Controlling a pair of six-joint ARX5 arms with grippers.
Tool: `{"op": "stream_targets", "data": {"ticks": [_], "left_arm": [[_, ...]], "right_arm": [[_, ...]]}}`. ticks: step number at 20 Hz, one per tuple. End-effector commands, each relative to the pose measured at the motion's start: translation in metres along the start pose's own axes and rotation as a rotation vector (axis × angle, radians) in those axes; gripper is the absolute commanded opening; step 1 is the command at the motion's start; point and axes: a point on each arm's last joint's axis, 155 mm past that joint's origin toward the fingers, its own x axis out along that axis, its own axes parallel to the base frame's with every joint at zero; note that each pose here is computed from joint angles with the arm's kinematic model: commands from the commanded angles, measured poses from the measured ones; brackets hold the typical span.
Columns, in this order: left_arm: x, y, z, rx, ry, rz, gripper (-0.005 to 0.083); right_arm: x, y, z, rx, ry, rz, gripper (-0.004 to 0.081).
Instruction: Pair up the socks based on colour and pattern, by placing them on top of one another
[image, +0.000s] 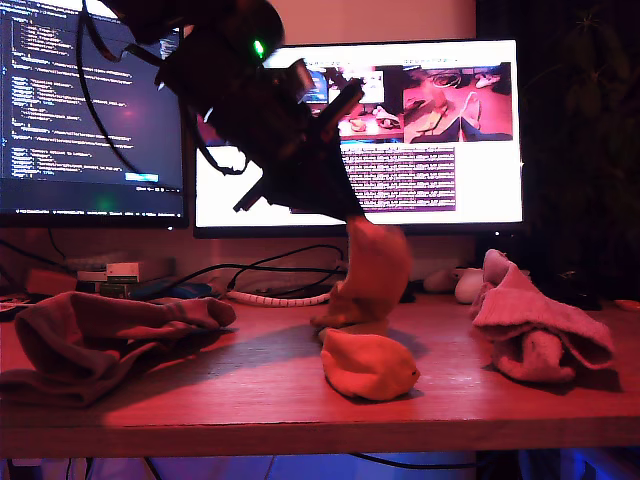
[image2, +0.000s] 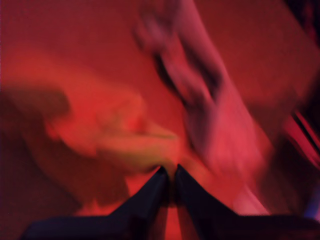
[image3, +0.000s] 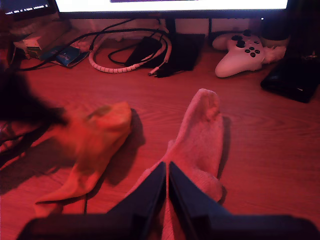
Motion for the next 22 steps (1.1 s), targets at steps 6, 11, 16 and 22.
{"op": "stream_targets", "data": {"ticks": [6,11,16,22], "left_arm": [[-0.002,0.001,-0.064,-0.079,0.236,0.036,-0.0020],[0.003,-0.020,-0.090,-0.057,0.327,0.024,-0.0019],[0.010,-0.007,-0.093,-0.025,0.328,0.112,0.0059],[0.007,0.006,-0.089,0.034,0.319,0.153,0.0441]], "right_arm": [[0.000,0.000,0.002,0.003,-0.011,0.001,-0.0011],[0.000,0.000,0.005,0.004,-0.020,0.002,-0.0011],[0.000,0.000,0.005,0.004,-0.022,0.002,-0.0011],[0.000,0.002,0.005,0.004,-0.021,0.010,-0.0011]]}}
